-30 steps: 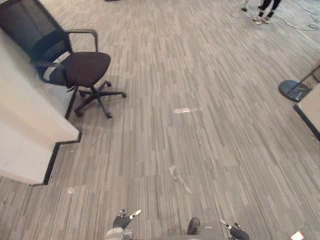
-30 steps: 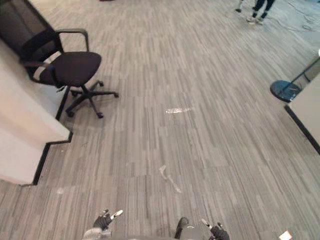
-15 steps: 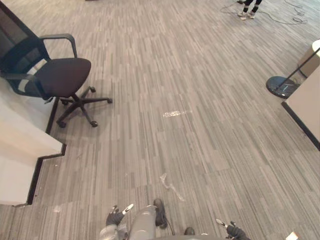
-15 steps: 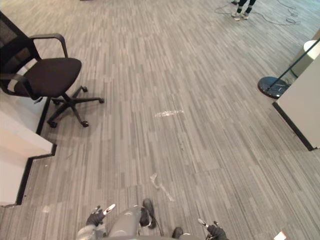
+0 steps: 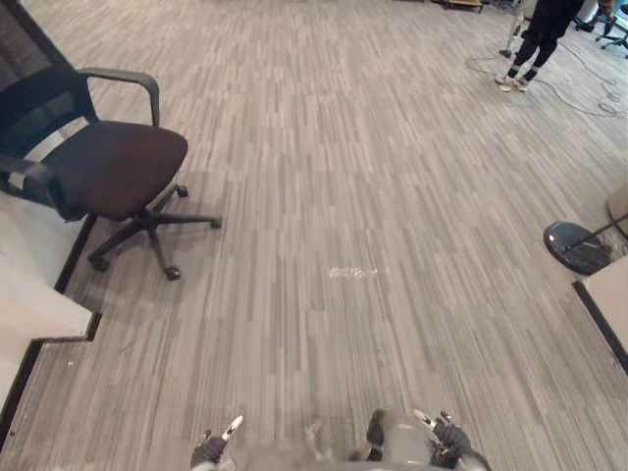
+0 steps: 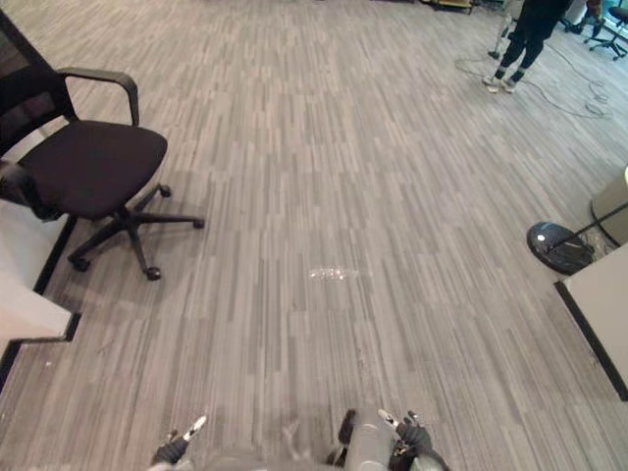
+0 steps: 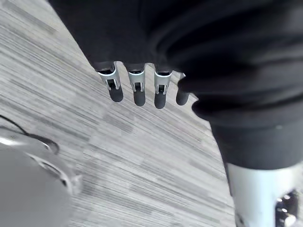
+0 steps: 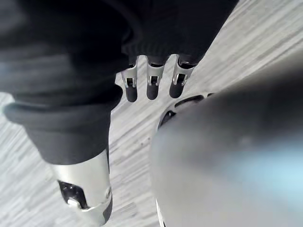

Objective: Organize washtable

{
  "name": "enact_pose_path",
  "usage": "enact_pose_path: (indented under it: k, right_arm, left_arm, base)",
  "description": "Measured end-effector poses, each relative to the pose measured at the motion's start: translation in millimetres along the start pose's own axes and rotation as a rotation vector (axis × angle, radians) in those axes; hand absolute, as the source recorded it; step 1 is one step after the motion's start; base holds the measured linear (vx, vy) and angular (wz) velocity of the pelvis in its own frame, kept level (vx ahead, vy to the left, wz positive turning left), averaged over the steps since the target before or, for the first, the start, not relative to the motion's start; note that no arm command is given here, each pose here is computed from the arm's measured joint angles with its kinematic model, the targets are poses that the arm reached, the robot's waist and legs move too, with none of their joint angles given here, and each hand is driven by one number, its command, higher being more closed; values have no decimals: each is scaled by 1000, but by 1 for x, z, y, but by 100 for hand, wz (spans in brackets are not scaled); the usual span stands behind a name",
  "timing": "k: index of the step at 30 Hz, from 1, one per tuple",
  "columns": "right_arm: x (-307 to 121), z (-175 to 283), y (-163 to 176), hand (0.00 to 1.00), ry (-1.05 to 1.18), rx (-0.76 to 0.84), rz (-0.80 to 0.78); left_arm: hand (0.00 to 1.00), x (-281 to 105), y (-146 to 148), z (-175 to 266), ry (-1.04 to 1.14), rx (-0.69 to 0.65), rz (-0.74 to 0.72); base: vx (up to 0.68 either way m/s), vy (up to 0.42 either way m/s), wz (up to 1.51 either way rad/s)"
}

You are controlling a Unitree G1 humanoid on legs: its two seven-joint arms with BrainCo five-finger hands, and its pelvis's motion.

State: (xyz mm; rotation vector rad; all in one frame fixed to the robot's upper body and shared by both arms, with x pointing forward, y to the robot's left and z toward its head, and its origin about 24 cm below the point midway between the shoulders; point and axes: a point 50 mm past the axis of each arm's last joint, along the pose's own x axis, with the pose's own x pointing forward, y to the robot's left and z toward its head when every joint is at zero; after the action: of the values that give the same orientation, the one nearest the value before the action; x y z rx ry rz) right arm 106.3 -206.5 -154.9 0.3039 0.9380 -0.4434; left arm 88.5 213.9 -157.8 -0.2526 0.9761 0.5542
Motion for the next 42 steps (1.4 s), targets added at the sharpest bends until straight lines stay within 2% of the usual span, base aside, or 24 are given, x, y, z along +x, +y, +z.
enact_pose_path:
  k: [5,9,14,18,23,26,32,39,42]
  right_arm:
    - [-2,0,-1,0,-19,-7,0]
    - [0,10,-11,0,-36,-20,-21]
    - [3,8,-4,0,10,-90,3]
    - [5,3,12,0,43,-113,47]
    - [5,8,22,0,12,-99,72]
    - [2,-4,35,0,41,-94,107]
    - [2,-3,32,0,33,-121,100]
    - [2,3,25,0,4,-131,81]
    - [-1,-8,22,0,34,-125,75]
  left_arm:
    - [0,0,-15,9,-52,33,-27]
    - [0,-6,-31,-13,22,37,-65]
    - [0,-7,-8,-20,46,-41,21]
    - [0,-6,11,-17,30,38,40]
    - [0,-8,7,-20,37,45,25]
    - [0,-3,7,-3,-18,50,23]
    - [0,-4,10,-8,12,112,6]
    - [0,1,-22,12,-57,102,-67]
    - [0,0,-19,10,-53,100,-56]
  base:
    - [628,-261,60]
    - [672,-364,23]
    - [634,-277,-20]
    - [517,-102,-20]
    - [486,134,-20]
    - [586,229,2]
    - [400,110,-7]
    - [329,-99,36]
    - [324,-275,33]
